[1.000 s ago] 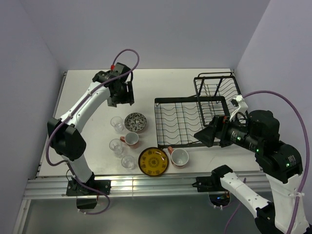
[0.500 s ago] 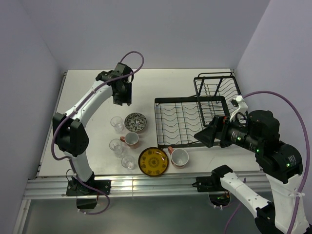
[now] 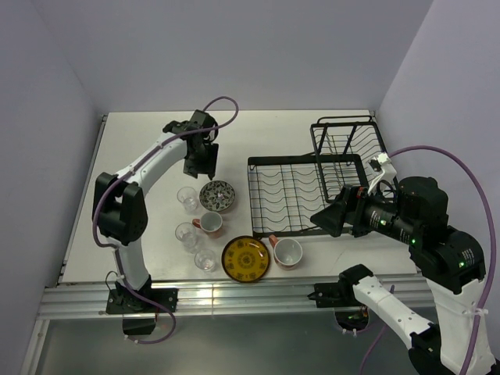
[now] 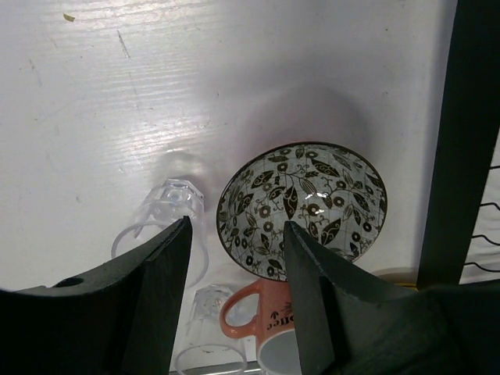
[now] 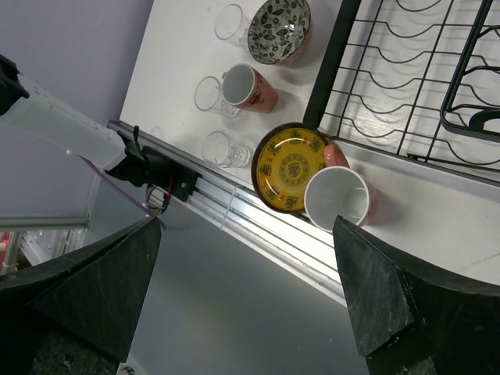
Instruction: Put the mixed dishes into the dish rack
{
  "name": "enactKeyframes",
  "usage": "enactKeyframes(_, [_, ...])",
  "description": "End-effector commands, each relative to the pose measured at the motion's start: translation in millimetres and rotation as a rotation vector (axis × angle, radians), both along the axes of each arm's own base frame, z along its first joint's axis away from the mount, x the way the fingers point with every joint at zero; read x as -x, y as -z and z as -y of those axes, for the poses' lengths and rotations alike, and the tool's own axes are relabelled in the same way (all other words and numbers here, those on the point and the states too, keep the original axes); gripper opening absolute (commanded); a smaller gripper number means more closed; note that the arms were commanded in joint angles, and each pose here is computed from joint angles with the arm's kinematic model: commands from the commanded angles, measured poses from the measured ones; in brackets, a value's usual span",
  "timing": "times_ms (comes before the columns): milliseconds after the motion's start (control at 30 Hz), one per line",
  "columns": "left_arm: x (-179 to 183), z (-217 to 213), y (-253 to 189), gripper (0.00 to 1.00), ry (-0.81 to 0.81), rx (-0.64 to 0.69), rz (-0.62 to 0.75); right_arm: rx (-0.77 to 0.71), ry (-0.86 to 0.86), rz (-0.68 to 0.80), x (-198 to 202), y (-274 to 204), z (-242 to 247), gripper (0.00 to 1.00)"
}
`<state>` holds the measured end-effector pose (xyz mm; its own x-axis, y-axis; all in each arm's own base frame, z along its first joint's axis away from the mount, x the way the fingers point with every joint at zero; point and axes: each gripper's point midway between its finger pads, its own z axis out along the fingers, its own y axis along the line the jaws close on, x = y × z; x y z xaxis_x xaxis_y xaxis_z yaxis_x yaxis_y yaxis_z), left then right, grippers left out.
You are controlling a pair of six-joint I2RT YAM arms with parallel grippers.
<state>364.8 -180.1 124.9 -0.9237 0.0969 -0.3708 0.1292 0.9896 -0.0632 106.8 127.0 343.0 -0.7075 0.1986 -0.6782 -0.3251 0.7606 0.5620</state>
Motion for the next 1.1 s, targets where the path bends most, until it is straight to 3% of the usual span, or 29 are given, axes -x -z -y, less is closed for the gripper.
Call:
enactKeyframes(0, [-5, 5, 10, 0.56, 0.059, -0.003, -0.002, -0.032, -0.014, 0.035, -1, -14, -5, 0.98])
enactKeyframes(700, [-6, 9, 67, 0.45, 0.125, -0.04, -0.12, -0.058, 0.012, 0.03, -2, -16, -4, 0.97])
enactKeyframes(900, [-8, 9, 69, 0.31, 0.129, -0.043, -0.122, -0.063, 0.011, 0.023, -2, -13, -5, 0.97])
enactKeyframes(1067, [-14, 8, 66, 0.0, 0.113, -0.035, -0.11, -0.061, 0.012, 0.024, -3, -14, -6, 0.97])
